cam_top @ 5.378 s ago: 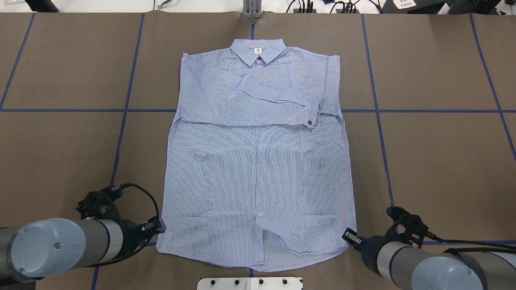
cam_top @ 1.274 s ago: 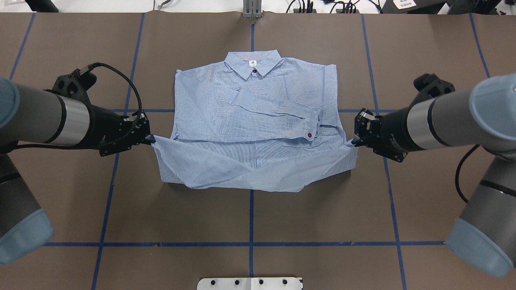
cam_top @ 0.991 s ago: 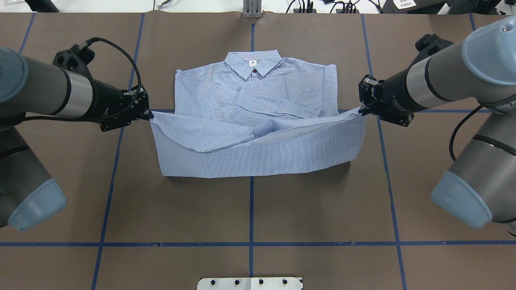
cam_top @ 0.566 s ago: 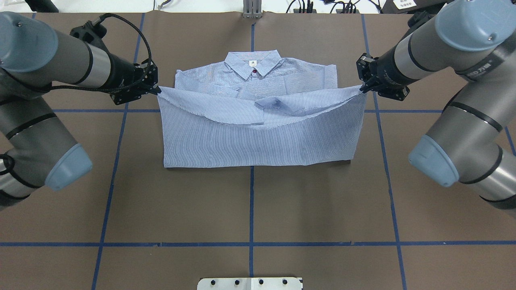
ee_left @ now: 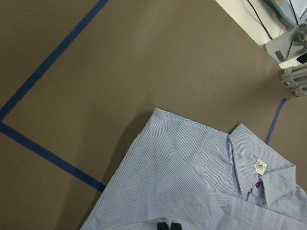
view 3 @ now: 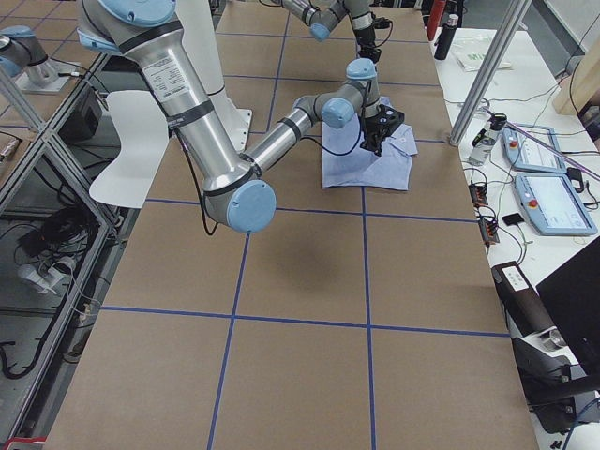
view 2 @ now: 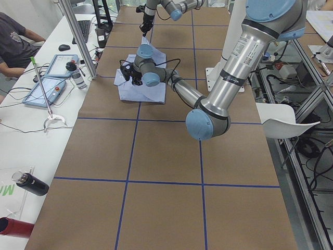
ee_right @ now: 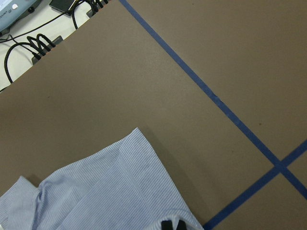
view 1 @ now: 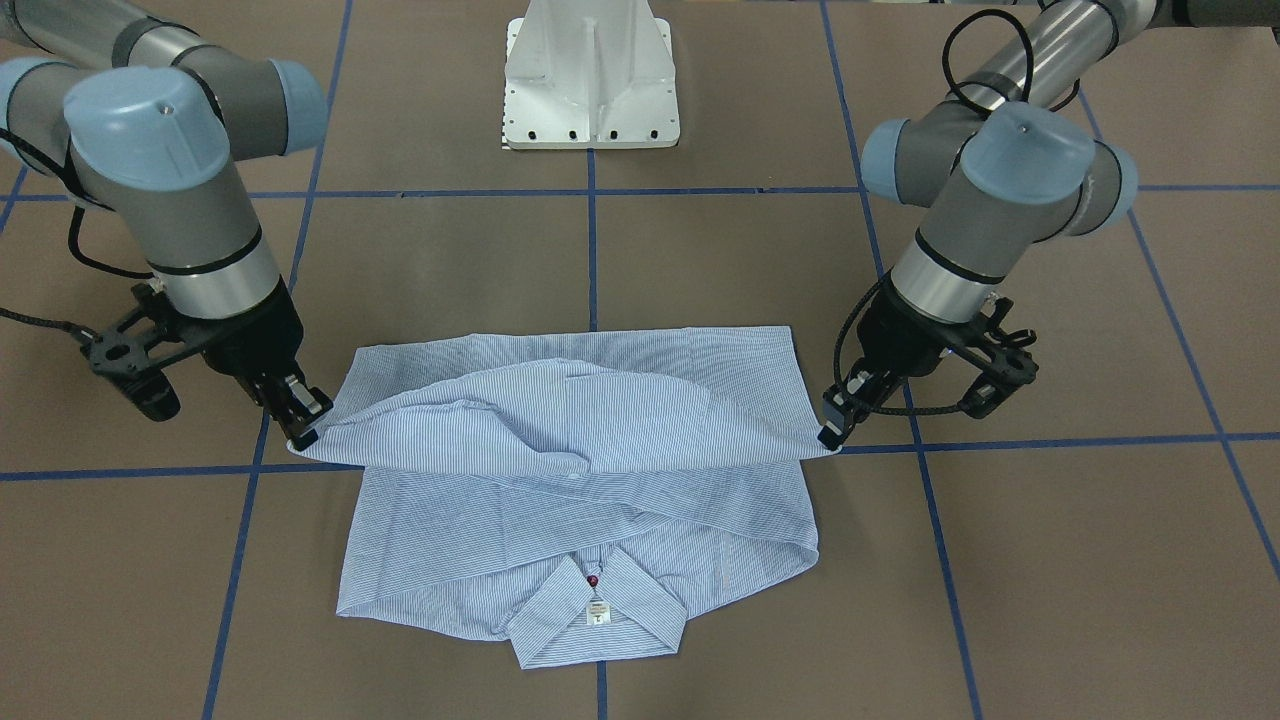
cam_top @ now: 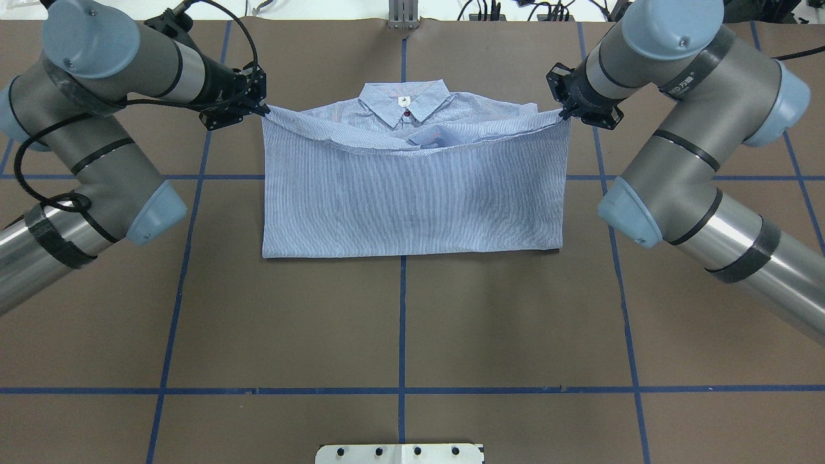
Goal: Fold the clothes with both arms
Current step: 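Lift the hem with both grippers and fold it toward the collar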
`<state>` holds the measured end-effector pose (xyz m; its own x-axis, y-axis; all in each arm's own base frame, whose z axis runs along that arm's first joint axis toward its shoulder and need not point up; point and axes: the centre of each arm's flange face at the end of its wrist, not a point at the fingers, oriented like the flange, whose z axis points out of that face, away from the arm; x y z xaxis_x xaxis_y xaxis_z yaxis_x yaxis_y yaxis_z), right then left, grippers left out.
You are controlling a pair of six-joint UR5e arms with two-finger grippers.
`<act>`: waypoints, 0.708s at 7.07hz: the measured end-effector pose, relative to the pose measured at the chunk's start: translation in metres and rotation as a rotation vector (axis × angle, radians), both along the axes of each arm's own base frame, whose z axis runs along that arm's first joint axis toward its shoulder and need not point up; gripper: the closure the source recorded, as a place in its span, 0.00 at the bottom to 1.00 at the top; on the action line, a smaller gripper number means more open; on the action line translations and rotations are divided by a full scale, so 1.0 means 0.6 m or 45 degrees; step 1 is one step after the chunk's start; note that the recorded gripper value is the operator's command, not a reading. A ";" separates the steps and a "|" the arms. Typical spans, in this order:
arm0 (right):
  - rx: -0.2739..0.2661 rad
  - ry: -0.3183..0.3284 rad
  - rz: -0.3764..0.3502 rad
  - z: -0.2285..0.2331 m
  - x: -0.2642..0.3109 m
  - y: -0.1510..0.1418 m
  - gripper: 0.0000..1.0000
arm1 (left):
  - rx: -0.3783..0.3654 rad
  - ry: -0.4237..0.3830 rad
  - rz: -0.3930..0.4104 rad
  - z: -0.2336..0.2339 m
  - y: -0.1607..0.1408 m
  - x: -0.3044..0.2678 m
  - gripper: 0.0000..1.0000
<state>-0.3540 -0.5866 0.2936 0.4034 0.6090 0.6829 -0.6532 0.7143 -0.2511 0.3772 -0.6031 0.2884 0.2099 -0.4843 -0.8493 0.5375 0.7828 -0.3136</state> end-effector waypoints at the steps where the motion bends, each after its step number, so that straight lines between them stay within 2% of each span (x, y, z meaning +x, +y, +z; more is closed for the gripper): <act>1: 0.000 0.003 0.004 0.022 -0.017 -0.021 1.00 | 0.007 0.006 -0.005 0.015 -0.029 0.022 1.00; 4: -0.031 0.037 0.007 0.058 -0.061 -0.073 1.00 | -0.001 -0.013 -0.020 0.059 -0.072 0.053 1.00; 5: -0.040 0.047 0.005 0.070 -0.081 -0.096 0.73 | 0.008 -0.027 -0.049 0.085 -0.083 0.057 1.00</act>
<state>-0.4027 -0.6443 0.3355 0.4251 0.6319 0.6481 -0.6655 0.7035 -0.2494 0.4112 -0.6531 0.3396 0.2090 -0.4871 -0.8480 0.5738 0.7632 -0.2969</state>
